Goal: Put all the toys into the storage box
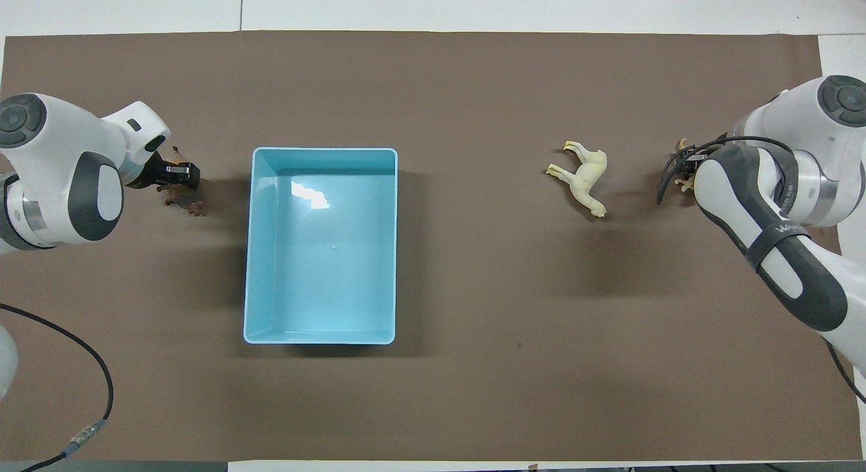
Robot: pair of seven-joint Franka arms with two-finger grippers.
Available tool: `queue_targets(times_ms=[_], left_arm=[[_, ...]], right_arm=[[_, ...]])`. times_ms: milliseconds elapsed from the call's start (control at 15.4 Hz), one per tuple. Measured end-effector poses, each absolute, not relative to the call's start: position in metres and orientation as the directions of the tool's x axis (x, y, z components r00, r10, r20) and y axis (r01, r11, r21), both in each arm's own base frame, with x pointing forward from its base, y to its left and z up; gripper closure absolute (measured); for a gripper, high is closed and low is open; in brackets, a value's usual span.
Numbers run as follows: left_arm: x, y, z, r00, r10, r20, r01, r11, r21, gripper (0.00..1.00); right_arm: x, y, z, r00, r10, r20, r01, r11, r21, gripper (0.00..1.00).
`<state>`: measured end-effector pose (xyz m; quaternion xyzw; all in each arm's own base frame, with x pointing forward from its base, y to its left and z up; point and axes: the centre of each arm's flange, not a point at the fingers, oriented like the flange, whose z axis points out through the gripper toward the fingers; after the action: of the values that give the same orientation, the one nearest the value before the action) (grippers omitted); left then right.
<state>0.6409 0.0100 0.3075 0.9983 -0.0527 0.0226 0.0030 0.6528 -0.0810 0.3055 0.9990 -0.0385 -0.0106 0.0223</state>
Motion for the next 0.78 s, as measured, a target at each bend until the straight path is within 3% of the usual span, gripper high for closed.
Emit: queue_targets(times_ms=[65, 130, 456, 782], left_arm=[[0.641, 0.01, 0.308, 0.994, -0.103, 0.046, -0.104, -0.995, 0.004, 0.68], [0.641, 0.01, 0.308, 0.994, -0.1, 0.046, -0.101, -0.995, 0.004, 0.7], [0.648, 0.012, 0.324, 0.995, -0.092, 0.027, -0.092, -0.996, 0.005, 0.7], [0.667, -0.001, 0.402, 1.0, -0.015, -0.016, -0.015, -1.0, 0.028, 0.7]], right_arm=[[0.656, -0.081, 0.32, 0.997, -0.078, -0.027, -0.076, -0.996, 0.046, 0.66], [0.659, -0.079, 0.337, 0.997, -0.075, -0.029, -0.074, -0.996, 0.048, 0.66], [0.645, -0.072, 0.419, 0.998, -0.06, -0.027, -0.058, -0.996, 0.069, 0.66], [0.63, -0.069, 0.473, 0.997, -0.061, -0.052, -0.057, -0.995, 0.076, 0.66]])
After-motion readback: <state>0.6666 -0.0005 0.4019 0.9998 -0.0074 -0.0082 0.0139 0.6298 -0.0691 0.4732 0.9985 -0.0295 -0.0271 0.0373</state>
